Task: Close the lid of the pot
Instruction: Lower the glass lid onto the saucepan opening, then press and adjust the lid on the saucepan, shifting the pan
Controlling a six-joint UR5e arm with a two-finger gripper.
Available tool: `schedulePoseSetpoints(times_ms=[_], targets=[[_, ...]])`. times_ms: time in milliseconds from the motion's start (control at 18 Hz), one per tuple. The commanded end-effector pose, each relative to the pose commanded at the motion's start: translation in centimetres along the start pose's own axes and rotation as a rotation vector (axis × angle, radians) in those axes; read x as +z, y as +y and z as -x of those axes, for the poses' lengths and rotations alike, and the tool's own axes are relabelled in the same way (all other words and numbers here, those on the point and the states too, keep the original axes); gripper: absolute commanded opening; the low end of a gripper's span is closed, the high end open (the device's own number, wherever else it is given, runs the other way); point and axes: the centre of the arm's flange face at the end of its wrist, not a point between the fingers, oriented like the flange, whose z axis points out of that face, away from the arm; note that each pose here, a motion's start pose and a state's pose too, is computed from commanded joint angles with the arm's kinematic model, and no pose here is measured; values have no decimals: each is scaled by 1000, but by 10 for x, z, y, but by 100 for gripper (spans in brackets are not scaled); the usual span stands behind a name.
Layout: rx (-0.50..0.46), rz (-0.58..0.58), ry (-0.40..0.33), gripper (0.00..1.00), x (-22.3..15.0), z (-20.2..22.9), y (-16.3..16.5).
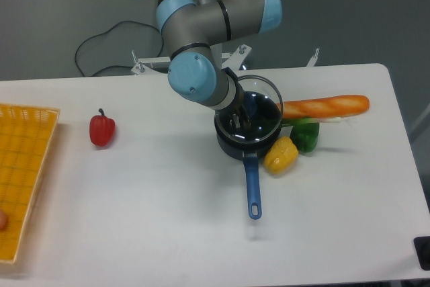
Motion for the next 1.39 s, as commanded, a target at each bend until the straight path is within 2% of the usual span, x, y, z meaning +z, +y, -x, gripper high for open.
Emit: schedulePoseSetpoints(times_ms=[167,333,1222,1389], targets=[[-39,-69,-12,58,4,1,-6],[-37,-74,-6,58,6,0,-8],[-13,-40,6,57,10,-4,-11],[5,14,17,58,15,-7,-20]])
